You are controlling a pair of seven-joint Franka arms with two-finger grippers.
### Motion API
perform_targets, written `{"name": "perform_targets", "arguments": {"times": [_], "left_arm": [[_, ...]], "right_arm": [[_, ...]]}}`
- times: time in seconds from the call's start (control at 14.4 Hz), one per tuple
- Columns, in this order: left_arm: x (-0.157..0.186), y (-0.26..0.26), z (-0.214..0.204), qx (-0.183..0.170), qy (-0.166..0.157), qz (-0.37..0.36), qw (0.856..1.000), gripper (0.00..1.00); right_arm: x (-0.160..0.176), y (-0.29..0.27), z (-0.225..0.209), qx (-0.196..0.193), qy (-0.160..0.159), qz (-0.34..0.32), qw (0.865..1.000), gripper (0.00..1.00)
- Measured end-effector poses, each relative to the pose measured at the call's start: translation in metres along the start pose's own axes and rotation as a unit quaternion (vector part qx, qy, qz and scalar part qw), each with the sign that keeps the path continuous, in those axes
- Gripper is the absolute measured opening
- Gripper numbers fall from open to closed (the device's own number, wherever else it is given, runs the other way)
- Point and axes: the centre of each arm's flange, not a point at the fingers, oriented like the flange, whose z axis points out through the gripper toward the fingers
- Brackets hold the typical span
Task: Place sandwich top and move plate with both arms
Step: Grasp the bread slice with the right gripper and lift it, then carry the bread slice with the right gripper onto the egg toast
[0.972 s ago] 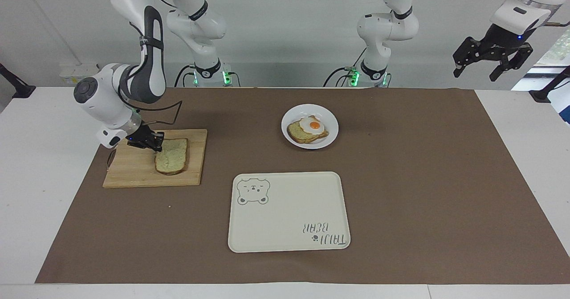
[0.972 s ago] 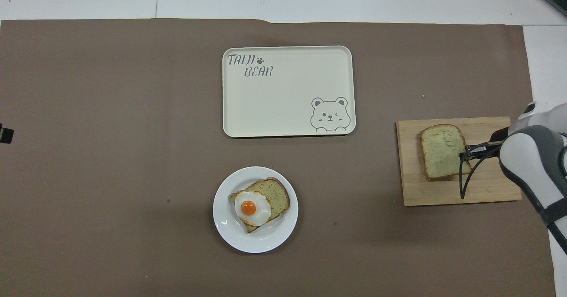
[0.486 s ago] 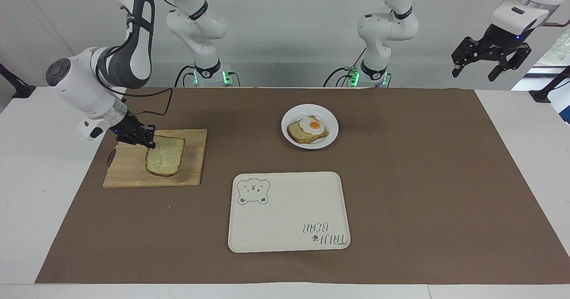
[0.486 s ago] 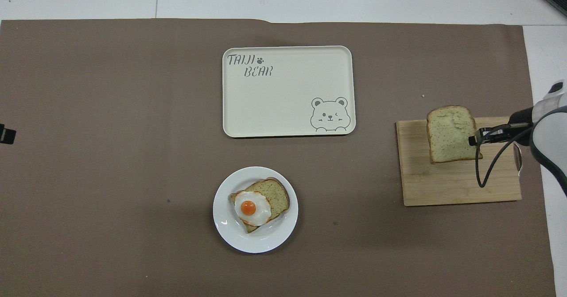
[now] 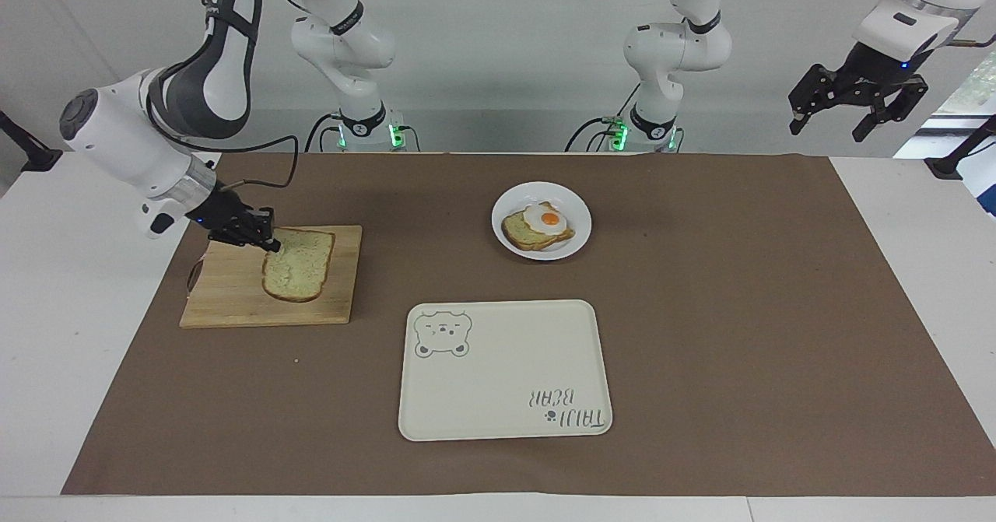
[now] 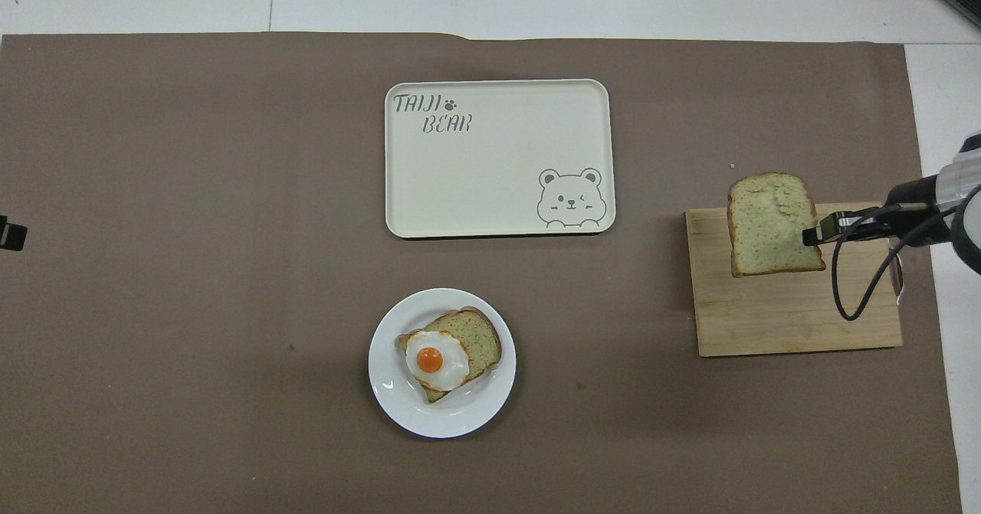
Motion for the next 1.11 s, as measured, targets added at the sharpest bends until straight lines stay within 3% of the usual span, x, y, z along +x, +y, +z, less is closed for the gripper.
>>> {"name": "perform_targets", "arguments": {"times": [0.28, 0.42, 0.76, 1.11], "left_arm": [[0.000, 0.000, 0.000, 0.000, 0.000, 0.000, 1.000, 1.00], [0.000, 0.000, 0.000, 0.000, 0.000, 0.000, 1.000, 1.00], [0.000, 0.000, 0.000, 0.000, 0.000, 0.000, 1.000, 1.00], [0.000, 0.000, 0.000, 0.000, 0.000, 0.000, 1.000, 1.00]], "right_arm": [[0.000, -0.007, 0.004, 0.012, -0.006, -0.006, 1.000, 0.06], [0.002, -0.020, 0.009, 0.038, -0.002, -0.016, 0.999, 0.06], [0.010, -0.088, 0.034, 0.080, -0.012, -0.055, 0.995, 0.06], [0.003, -0.150, 0.059, 0.087, -0.040, -0.074, 0.993, 0.06]]}}
